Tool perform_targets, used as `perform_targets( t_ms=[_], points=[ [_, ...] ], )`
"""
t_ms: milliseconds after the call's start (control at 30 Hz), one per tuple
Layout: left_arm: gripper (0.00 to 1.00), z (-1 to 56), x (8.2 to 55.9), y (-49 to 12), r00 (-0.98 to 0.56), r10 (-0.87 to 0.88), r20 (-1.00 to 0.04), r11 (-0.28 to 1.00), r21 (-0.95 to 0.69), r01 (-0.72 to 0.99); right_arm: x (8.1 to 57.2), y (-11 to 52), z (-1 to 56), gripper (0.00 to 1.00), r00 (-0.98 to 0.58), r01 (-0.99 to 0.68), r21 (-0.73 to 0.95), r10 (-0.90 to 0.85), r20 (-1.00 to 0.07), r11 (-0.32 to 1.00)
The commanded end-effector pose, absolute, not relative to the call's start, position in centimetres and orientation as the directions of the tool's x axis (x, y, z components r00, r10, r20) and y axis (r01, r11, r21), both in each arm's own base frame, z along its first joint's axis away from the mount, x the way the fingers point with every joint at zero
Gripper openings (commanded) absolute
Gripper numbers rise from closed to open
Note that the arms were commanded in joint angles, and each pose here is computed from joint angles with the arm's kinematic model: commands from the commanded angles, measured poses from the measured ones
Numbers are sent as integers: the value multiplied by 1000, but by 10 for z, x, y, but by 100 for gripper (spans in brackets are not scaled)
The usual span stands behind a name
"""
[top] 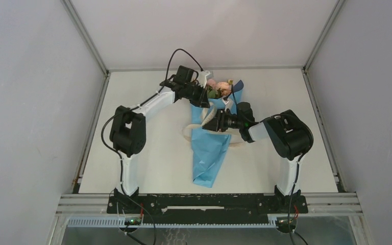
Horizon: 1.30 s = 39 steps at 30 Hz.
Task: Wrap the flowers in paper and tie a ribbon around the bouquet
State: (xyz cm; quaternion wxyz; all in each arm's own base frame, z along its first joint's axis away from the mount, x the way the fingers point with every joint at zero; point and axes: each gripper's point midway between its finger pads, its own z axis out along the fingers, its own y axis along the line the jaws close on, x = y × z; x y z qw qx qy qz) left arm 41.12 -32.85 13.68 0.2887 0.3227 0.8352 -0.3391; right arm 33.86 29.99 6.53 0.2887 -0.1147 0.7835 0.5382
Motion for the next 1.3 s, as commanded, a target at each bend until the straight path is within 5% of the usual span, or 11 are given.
perform_targets(
  t_ms=[0,500,567,767,1033,1167,1267],
  points=[
    [0,114,417,-325,-657,346,-670,587,-392,709,347,298,90,50,-742,-554,742,180,-645,376],
    [0,82,390,-329,-614,462,-640,538,-348,768,379,274,78,53,-743,-356,797,369,-559,488],
    [0,78,391,-327,-606,474,-639,541,-331,773,381,271,74,48,-749,-330,803,381,-542,496],
    [6,98,416,-319,-512,512,-690,565,-178,805,376,270,62,10,-779,-296,815,368,-508,499],
    [6,155,479,-287,-329,598,-731,665,224,712,372,271,59,7,-794,-289,819,354,-495,497],
    [49,164,484,-279,-312,622,-718,670,282,687,371,271,57,1,-798,-282,820,353,-489,498],
    [55,167,457,-281,-368,595,-714,674,195,712,370,271,56,1,-803,-279,821,348,-484,497]
  ],
)
